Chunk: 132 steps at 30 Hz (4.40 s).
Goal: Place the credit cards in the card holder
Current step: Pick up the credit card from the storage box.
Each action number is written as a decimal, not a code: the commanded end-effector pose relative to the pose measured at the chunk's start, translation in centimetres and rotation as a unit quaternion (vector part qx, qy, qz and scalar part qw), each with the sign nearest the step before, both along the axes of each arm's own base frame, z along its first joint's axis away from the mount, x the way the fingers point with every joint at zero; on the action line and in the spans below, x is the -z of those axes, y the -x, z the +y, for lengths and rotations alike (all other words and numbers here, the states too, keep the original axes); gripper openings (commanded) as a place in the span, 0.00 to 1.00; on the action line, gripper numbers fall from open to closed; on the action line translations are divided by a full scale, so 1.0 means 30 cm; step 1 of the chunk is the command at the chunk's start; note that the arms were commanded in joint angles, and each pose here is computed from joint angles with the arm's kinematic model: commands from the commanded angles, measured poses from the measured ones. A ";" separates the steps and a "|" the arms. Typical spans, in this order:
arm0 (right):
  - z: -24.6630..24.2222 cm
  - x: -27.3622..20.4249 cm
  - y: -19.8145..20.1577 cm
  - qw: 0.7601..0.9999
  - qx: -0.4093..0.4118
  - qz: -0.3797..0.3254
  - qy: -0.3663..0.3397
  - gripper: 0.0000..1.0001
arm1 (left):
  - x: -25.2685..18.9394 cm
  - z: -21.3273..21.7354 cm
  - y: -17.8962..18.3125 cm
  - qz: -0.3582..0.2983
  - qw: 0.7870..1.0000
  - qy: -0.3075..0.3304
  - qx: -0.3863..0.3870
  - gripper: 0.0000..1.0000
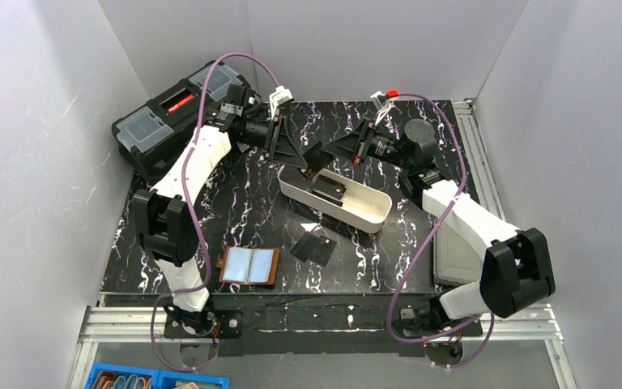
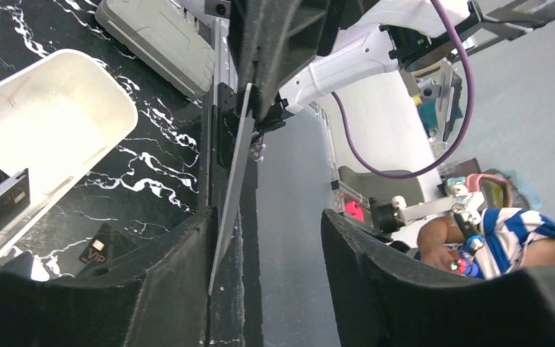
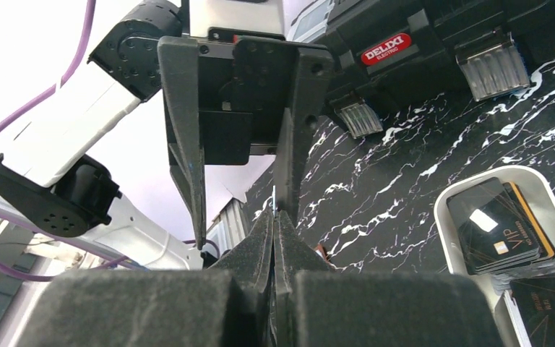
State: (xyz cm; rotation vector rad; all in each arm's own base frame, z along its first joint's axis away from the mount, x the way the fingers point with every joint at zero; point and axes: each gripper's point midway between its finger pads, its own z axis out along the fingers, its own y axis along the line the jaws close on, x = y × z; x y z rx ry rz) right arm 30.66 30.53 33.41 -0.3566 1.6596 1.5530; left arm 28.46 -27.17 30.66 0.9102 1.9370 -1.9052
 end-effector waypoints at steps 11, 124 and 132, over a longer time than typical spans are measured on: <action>0.011 -0.107 -0.008 0.998 0.008 -0.055 -0.012 0.01 | -0.075 0.011 0.076 -0.026 0.999 0.017 0.013 0.00; -0.017 0.098 0.222 0.994 -0.085 0.041 0.060 0.01 | -0.025 0.302 0.054 -0.128 0.970 -0.170 -0.115 0.98; 0.106 0.303 0.339 0.965 -0.167 0.130 0.156 0.01 | 0.267 0.578 0.274 -0.195 0.919 -0.339 -0.058 0.98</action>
